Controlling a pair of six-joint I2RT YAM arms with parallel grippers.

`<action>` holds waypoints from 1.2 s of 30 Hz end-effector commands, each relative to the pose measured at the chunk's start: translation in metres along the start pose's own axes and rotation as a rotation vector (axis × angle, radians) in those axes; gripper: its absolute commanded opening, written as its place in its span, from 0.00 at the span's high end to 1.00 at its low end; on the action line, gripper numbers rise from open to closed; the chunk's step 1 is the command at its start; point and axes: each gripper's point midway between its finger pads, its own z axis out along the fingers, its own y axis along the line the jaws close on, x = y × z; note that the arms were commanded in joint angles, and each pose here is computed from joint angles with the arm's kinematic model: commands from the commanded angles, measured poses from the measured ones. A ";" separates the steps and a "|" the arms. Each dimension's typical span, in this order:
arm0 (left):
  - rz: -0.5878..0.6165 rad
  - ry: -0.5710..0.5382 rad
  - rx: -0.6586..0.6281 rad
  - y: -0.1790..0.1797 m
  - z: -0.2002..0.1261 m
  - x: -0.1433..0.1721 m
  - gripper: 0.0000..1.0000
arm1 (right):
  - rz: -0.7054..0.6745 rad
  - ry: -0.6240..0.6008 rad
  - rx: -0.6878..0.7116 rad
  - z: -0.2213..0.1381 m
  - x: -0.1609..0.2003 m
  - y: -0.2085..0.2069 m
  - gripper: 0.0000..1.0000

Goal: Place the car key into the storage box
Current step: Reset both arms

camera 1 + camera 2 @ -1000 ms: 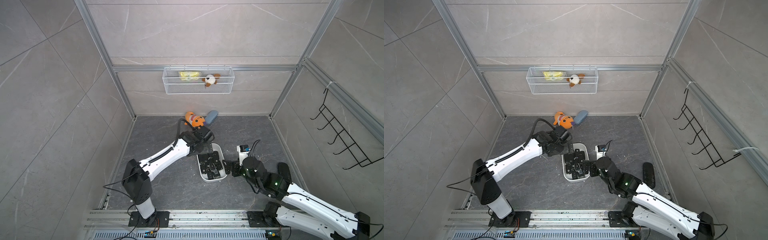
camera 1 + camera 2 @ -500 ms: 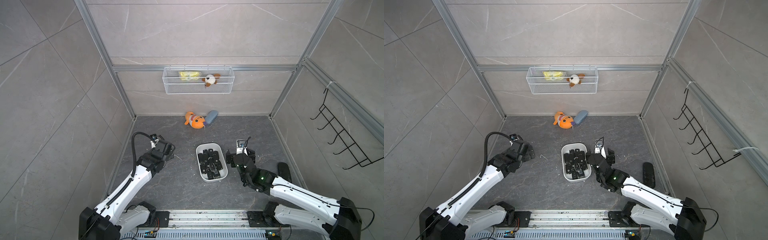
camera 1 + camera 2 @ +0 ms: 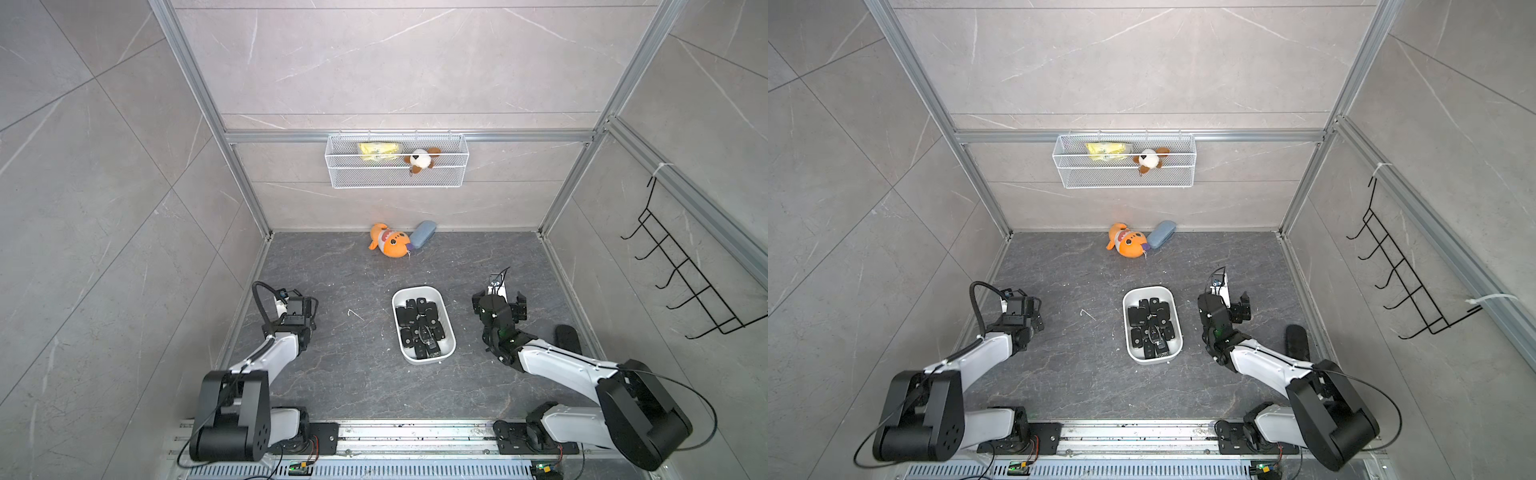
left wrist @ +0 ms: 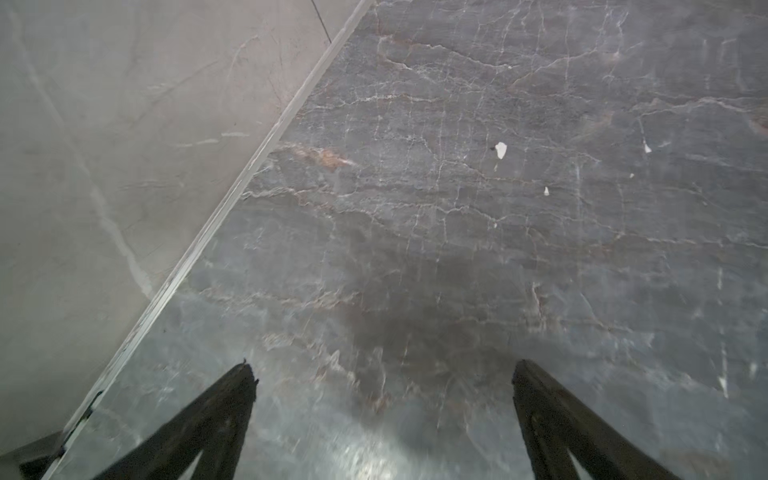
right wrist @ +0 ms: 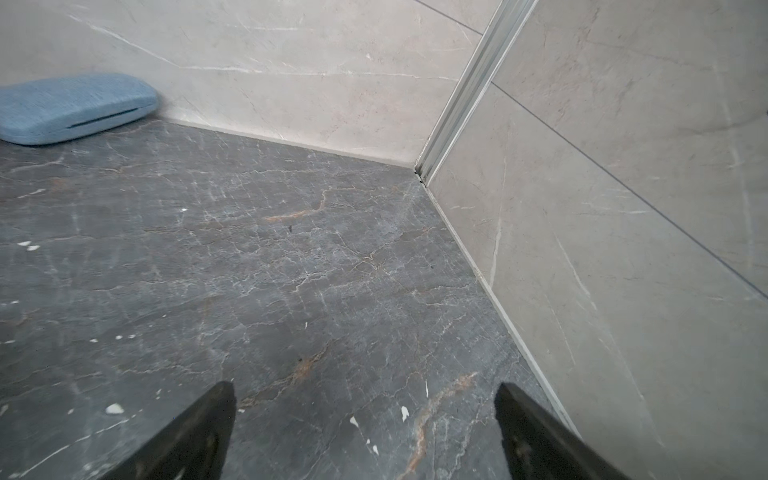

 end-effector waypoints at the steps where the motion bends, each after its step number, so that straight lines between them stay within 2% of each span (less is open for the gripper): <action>1: -0.038 -0.193 0.088 -0.024 0.003 -0.061 0.00 | 0.042 -0.037 -0.032 0.019 0.008 0.001 0.00; 5: 0.008 -0.285 0.120 -0.035 0.007 -0.077 0.00 | 0.075 -0.046 -0.107 0.034 0.013 0.008 0.00; 7: -0.014 -0.317 0.137 -0.033 0.009 -0.077 0.00 | 0.087 -0.025 -0.139 0.038 0.017 0.009 0.00; 12: -0.010 -0.368 0.277 -0.046 0.002 -0.074 0.00 | 0.187 -0.078 -0.195 0.033 0.021 -0.003 0.00; 15: 0.028 -0.427 0.375 -0.059 -0.007 -0.068 0.00 | 0.197 -0.092 -0.248 0.030 0.024 0.001 0.00; 18: 0.027 -0.440 0.397 -0.061 -0.007 -0.062 0.00 | 0.192 -0.144 -0.258 0.033 0.027 0.004 0.00; 20: 0.032 -0.439 0.409 -0.062 -0.005 -0.059 0.00 | 0.196 -0.068 -0.271 0.035 0.034 0.005 0.01; 21: 0.029 -0.439 0.410 -0.062 -0.005 -0.059 0.00 | 0.200 -0.106 -0.259 0.038 0.028 0.004 0.00; 23: 0.030 -0.440 0.412 -0.062 -0.005 -0.059 0.00 | 0.190 -0.045 -0.273 0.039 0.034 0.007 0.00; 25: 0.030 -0.442 0.410 -0.061 -0.005 -0.059 0.00 | 0.200 -0.080 -0.267 0.042 0.030 0.005 0.00; 27: 0.029 -0.445 0.409 -0.061 -0.005 -0.059 0.00 | 0.198 -0.053 -0.269 0.041 0.033 0.005 0.00; 36: 0.029 -0.445 0.407 -0.061 -0.005 -0.059 0.00 | 0.199 -0.068 -0.268 0.041 0.031 0.005 0.00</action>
